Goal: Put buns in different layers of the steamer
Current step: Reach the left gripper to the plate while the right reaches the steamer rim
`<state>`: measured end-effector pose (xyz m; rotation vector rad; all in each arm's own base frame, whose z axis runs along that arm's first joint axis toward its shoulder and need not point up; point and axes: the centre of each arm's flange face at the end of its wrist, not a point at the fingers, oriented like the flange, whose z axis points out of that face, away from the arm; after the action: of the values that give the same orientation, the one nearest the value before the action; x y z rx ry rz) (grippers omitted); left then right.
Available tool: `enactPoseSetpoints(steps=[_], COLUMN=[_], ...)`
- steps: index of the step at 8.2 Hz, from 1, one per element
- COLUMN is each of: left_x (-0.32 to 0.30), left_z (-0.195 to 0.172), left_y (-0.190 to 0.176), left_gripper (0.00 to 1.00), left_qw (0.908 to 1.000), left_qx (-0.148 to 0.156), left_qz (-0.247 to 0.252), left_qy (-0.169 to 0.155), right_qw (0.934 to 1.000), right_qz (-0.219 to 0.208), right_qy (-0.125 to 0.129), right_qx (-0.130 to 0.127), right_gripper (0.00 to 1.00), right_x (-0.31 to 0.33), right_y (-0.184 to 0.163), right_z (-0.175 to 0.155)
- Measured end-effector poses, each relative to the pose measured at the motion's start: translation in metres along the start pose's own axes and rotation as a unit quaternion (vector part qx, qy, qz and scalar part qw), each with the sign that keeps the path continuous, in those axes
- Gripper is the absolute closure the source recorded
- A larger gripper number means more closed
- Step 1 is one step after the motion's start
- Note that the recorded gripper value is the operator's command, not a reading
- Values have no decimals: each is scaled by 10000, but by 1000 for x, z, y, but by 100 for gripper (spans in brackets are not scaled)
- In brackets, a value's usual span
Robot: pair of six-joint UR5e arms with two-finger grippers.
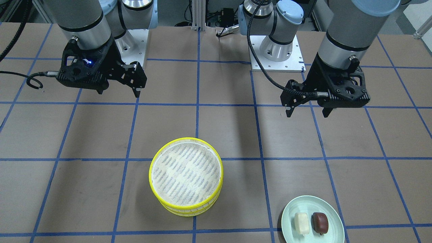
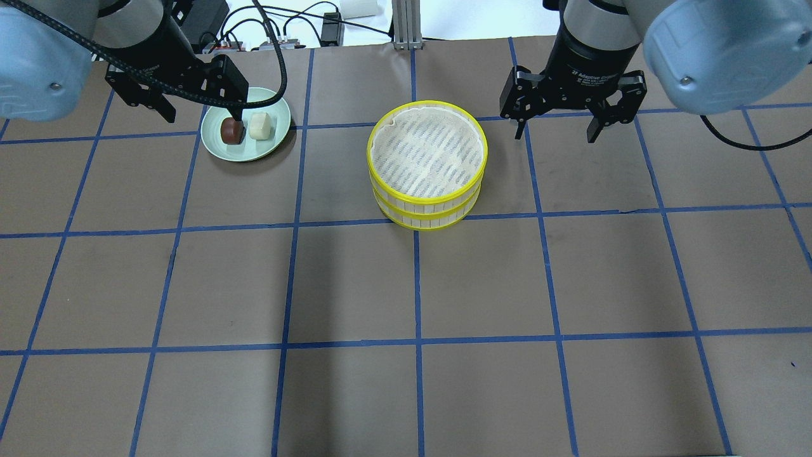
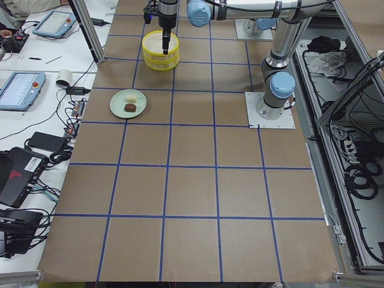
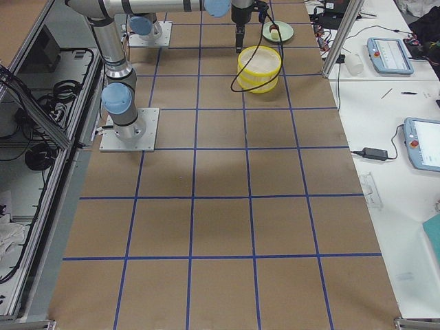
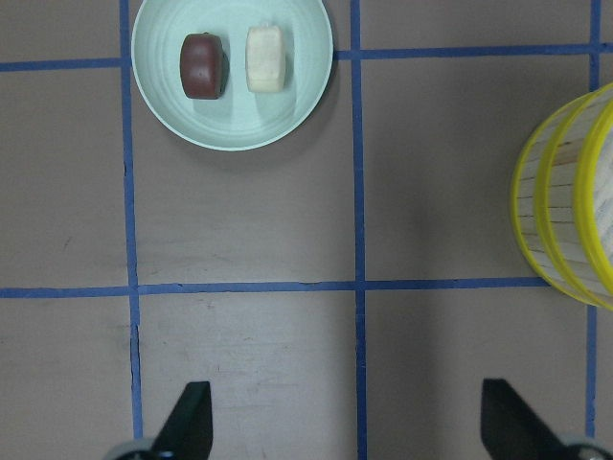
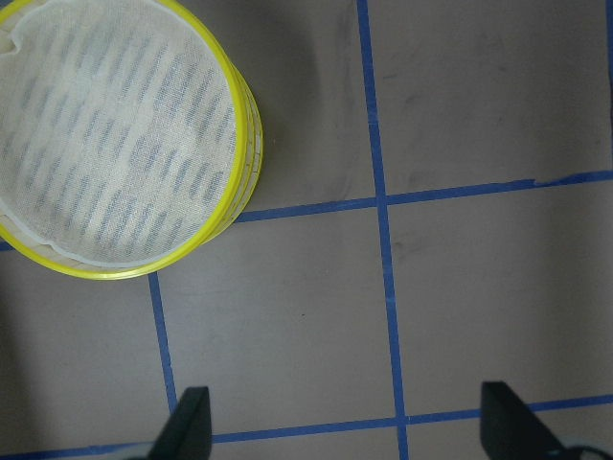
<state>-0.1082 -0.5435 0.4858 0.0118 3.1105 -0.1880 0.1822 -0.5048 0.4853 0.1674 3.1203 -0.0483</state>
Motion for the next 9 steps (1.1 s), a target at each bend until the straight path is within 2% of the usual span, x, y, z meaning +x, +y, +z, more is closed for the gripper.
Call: enactPoseSetpoints(steps=[3,5,7,9], left_x=[0,-5,-12,-17], left_z=[1,11,51,107], left_y=[0,-10,-37,-70], left_gripper=[0,0,0,0], left_qw=[10000,10000,9994,9980], left_qx=[-8,55,321,621], left_qz=[0,35,109,110], left_qy=[-3,-9,-41,-70], right_qw=[9999,9981,9984,9986], right_qz=[-89,-330,-369,-273], right_qy=[-6,-56,-42,-105], right_qx=[116,512,428,449], right_gripper=[0,0,0,1], right_x=[0,-5,-12,-21], right_y=[-2,-22,-54,-85], right_z=[3,10,54,100])
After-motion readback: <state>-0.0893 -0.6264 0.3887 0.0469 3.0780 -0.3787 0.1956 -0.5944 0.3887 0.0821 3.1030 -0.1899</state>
